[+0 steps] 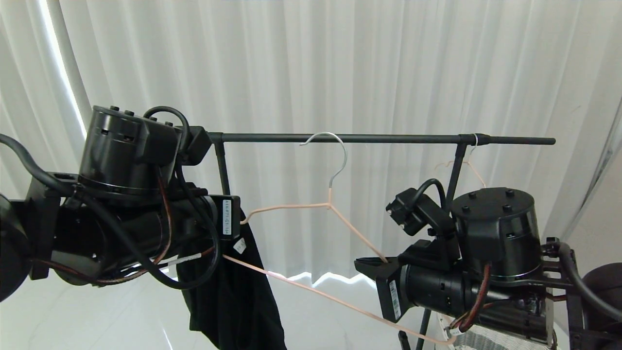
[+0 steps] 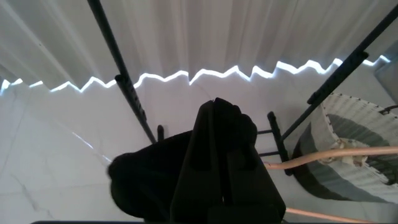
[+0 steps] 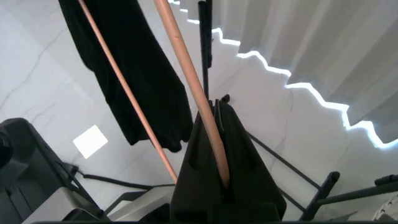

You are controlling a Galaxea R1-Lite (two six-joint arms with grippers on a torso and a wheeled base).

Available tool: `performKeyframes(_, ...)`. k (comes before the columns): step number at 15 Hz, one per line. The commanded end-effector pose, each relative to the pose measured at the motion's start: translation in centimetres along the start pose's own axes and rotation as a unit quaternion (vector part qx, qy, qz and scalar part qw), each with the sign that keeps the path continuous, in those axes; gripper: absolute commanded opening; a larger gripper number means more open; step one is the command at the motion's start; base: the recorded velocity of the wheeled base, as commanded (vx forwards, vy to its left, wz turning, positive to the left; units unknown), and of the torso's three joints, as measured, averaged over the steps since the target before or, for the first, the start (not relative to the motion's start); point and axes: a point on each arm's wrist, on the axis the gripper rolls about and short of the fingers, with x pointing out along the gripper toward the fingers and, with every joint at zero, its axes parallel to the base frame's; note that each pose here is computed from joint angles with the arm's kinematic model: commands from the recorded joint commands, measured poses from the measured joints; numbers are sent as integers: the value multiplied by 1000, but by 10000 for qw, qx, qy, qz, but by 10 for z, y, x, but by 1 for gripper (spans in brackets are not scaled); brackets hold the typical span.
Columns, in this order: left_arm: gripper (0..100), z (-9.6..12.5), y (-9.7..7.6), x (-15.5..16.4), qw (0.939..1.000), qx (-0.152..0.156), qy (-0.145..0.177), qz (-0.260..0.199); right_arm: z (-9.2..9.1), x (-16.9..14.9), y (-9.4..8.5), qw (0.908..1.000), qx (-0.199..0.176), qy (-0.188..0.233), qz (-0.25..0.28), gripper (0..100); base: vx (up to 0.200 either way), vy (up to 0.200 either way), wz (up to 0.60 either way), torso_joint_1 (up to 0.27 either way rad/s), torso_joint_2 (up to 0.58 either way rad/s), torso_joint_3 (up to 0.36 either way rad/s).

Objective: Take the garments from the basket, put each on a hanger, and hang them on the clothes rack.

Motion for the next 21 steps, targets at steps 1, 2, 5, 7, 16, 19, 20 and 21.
performKeyframes(1,0,2,-7,-4,9999,-7,-71,-87,-1,4,5,10000,-39,46,74,0,0,0,0,0,0,0)
performKeyframes(2,0,1,-12,-7,9998,-23,-93,-164,-1,5,8,9999,-50,48,116,0,0,0,0,0,0,0)
performKeyframes(5,0,2,-26,-13,9991,4,-159,-399,0,11,18,9997,-54,41,248,0,0,0,0,0,0,0)
performKeyframes(7,0,5,-34,-17,9981,54,-226,-568,2,18,26,9997,2,2,225,0,0,0,0,0,0,0)
performKeyframes(16,0,1,-36,-18,9994,124,-301,-136,5,14,25,9996,171,-157,-150,0,0,0,0,0,0,0)
performKeyframes(19,0,2,-31,-15,9995,95,-290,-37,4,3,6,9987,241,-173,-417,0,0,0,0,0,0,0)
performKeyframes(20,0,2,-30,-14,9995,73,-297,-5,3,-2,0,9983,258,-176,-496,0,0,0,0,0,0,0)
performKeyframes(21,0,2,-29,-14,9996,73,-290,3,1,-5,-6,9978,290,-164,-579,0,0,0,0,0,0,0)
